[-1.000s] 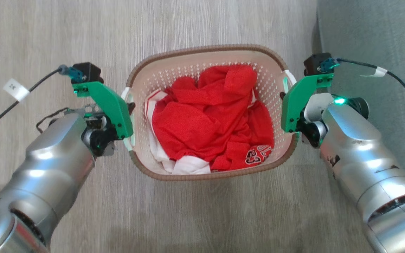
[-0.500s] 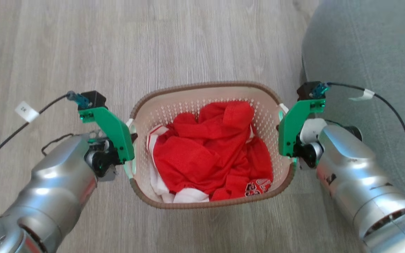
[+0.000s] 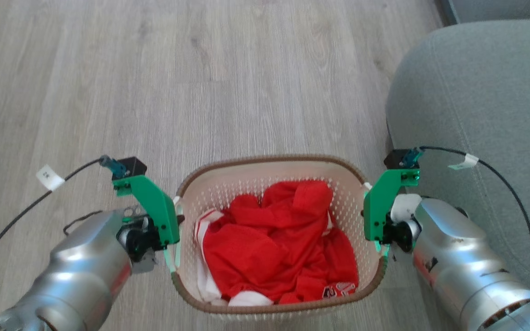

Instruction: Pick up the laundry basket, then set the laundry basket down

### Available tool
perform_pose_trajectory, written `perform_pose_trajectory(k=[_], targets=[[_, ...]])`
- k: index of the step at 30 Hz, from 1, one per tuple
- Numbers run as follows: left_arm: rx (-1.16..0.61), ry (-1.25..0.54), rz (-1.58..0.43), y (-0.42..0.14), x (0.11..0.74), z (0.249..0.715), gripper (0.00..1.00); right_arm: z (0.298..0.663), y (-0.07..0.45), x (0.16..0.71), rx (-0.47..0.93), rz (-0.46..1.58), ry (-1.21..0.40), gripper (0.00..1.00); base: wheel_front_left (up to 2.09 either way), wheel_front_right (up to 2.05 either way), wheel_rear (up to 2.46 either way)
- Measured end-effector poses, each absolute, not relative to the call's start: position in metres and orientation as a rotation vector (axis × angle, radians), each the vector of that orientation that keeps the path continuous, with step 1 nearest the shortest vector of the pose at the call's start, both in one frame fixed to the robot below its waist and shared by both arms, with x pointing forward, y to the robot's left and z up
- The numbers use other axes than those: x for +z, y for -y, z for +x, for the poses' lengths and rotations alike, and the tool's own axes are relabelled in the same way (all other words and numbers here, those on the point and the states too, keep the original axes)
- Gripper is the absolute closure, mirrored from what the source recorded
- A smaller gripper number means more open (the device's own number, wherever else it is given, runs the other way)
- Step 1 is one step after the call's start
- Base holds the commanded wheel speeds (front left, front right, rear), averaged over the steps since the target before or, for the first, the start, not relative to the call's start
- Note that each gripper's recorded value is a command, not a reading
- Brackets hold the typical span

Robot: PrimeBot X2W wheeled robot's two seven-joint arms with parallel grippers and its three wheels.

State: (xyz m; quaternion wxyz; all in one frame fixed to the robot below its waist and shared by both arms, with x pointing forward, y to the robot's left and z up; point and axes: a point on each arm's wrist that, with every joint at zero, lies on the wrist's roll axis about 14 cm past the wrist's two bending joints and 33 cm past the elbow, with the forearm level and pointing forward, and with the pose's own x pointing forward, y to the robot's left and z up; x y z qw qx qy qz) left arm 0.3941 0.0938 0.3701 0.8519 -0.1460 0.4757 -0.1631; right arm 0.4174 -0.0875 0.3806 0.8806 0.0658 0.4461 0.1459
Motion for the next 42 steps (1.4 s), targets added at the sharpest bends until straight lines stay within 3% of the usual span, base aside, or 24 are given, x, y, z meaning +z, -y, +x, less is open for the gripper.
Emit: perform_pose_trajectory(k=[9, 42], targets=[[-0.339, -1.011, -0.303, -0.095, 0.372, 0.375, 1.0, 0.396, 0.087, 0.383, 0.305, 0.143, -0.952, 1.0, 0.0, 0.0, 0.0], [-0.332, -0.999, -0.317, -0.094, 0.368, 0.379, 1.0, 0.398, 0.087, 0.379, 0.301, 0.164, -0.945, 1.0, 0.0, 0.0, 0.0]])
